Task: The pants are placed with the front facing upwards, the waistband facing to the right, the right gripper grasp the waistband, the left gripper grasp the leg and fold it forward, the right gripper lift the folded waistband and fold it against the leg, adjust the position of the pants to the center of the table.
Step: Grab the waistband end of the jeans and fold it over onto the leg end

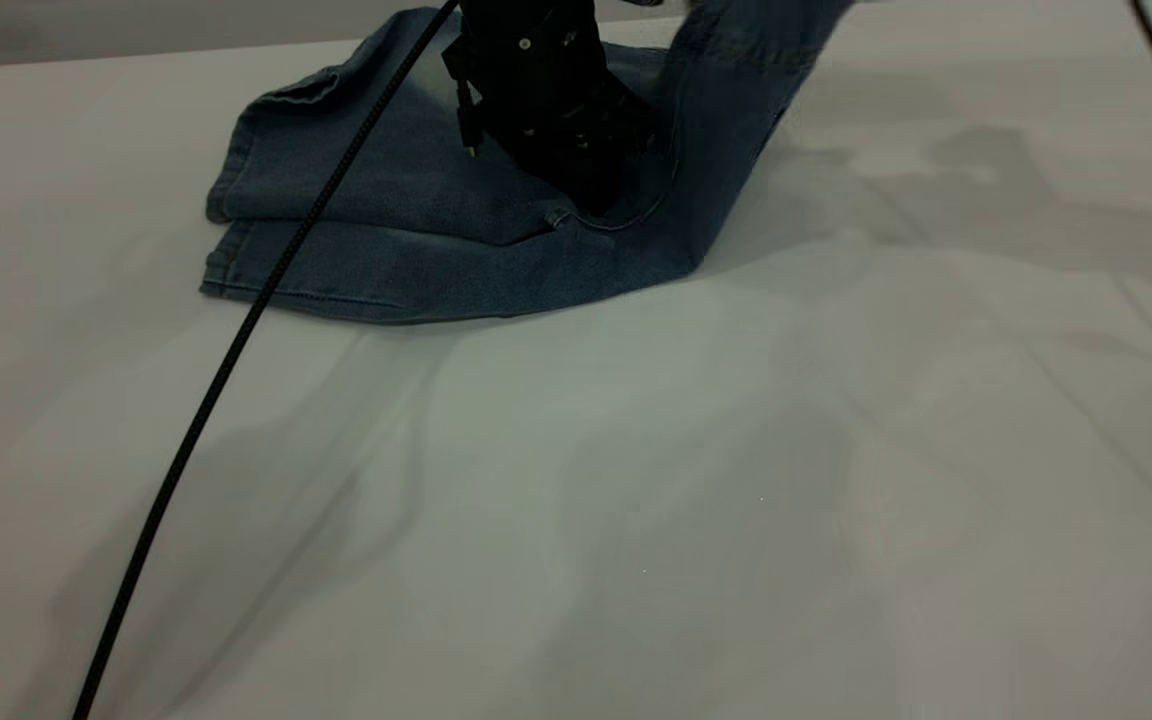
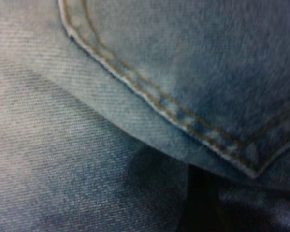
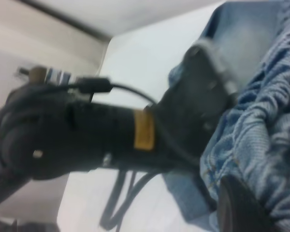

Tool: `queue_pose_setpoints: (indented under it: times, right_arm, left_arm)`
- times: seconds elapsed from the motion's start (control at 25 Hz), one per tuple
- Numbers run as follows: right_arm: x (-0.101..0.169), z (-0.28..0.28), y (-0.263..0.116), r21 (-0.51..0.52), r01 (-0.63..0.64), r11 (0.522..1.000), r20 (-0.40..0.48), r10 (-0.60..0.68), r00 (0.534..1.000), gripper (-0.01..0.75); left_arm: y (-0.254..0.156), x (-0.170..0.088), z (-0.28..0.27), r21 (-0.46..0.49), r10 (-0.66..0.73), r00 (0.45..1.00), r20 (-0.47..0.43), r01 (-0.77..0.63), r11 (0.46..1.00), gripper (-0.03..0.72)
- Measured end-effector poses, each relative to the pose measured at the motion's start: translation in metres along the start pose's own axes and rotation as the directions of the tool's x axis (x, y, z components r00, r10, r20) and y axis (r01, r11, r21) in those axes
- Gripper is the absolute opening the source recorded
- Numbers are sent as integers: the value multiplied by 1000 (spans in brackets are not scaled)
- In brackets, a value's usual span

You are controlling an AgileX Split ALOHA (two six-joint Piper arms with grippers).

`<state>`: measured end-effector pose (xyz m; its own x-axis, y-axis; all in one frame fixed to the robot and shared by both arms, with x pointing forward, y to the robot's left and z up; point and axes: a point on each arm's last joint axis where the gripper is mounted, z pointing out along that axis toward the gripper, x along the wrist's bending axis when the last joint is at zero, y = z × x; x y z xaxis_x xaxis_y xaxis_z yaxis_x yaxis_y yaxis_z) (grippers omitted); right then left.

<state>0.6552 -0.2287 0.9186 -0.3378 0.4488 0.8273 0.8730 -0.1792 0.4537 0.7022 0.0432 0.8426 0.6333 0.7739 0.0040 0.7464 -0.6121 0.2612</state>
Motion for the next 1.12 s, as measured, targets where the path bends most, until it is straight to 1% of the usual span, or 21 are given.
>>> queue_pose_setpoints:
  times: [0.08, 0.24, 0.44, 0.52, 0.6, 0.68, 0.76, 0.84, 1.04, 1.12]
  right_arm:
    - [5, 7, -3, 18, 7, 1000, -10, -7, 1000, 95]
    - [6, 7, -2, 14, 8, 1000, -8, -8, 1000, 95]
    - [6, 7, -2, 12, 8, 1000, -6, -8, 1000, 95]
    - [6, 7, -2, 12, 8, 1000, -6, -8, 1000, 95]
    - [6, 7, -2, 10, 8, 1000, -6, -8, 1000, 95]
    - [6, 7, -2, 12, 8, 1000, -4, -8, 1000, 95]
    - [6, 7, -2, 16, 10, 1000, -3, -10, 1000, 95]
    - [6, 7, -2, 16, 10, 1000, -3, -10, 1000, 95]
    - [6, 7, -2, 11, 8, 1000, -4, -8, 1000, 95]
    - [6, 6, -2, 11, 9, 1000, -4, -9, 1000, 95]
  left_arm:
    - [0, 0, 0, 3, 0, 1000, 1, 0, 1000, 428]
    - [1, 0, -5, 20, 3, 1000, 2, -3, 1000, 428]
    - [10, 1, -31, 64, 12, 1000, 7, -12, 998, 428]
    - [14, 3, -43, 80, 26, 1000, -15, -25, 997, 428]
    - [20, 7, -55, 64, 42, 998, -55, -39, 997, 428]
    - [23, 15, -62, 42, 43, 993, -110, -38, 998, 428]
    - [23, 25, -65, 46, 35, 986, -164, -28, 999, 428]
    - [20, 36, -65, 50, 1, 982, -188, 9, 999, 428]
    - [11, 66, -67, 40, -104, 975, -196, 114, 993, 428]
    - [8, 76, -67, 35, -137, 975, -177, 146, 989, 428]
